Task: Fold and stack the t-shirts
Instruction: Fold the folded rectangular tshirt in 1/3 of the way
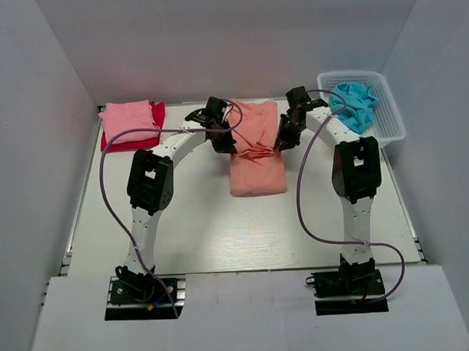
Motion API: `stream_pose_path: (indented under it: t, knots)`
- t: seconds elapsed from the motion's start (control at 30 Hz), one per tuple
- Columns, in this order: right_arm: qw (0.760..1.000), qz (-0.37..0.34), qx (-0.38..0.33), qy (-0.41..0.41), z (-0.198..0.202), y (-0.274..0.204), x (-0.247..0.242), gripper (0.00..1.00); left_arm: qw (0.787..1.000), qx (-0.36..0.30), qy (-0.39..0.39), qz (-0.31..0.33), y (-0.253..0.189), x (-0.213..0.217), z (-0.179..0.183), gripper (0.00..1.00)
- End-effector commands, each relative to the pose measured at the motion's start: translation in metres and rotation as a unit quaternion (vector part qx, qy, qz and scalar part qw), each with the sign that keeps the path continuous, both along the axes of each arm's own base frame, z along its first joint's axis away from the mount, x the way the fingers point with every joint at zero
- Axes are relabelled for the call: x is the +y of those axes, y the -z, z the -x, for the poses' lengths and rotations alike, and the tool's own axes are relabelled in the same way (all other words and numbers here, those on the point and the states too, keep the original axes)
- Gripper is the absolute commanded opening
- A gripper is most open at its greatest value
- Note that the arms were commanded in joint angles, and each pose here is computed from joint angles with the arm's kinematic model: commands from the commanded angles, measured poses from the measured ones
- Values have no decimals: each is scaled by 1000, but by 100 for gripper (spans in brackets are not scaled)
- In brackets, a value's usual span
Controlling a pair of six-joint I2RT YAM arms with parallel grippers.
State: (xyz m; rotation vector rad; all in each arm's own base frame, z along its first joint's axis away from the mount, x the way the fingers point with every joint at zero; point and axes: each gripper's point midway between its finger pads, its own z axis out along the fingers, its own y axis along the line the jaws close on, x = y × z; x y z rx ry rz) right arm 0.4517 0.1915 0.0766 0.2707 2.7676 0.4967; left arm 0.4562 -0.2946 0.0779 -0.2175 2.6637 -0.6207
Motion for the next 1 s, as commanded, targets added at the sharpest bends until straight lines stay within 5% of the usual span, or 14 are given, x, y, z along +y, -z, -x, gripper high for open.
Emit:
stream_pose_path:
  t: [0.0,0.03,0.07,0.1,0.27,0.57,0.97]
  knots:
    - [998,-28,-56,-10,-36,-25,3,65,999,-46,-9,21,-29,0,-30,12]
    - [997,-36,-62,-17,-39,-30,8,90,999,-38,-14,17,-27,6,-31,31]
    - [996,-52,-60,-27,-38,-33,12,90,999,-41,-5,23,-31,3,-31,91]
    - [996,-59,-64,-33,-39,-38,13,90,999,-41,3,26,-31,2,-30,100]
    - [994,-61,-81,-48,-16,-59,10,90,998,-49,14,20,-52,12,-10,100]
    - [995,-57,-11,-86,120,5,-22,90,992,1,114,61,-13,22,111,100]
    - [988,-85,-31,-123,132,40,-14,75,985,-3,158,64,34,10,135,76]
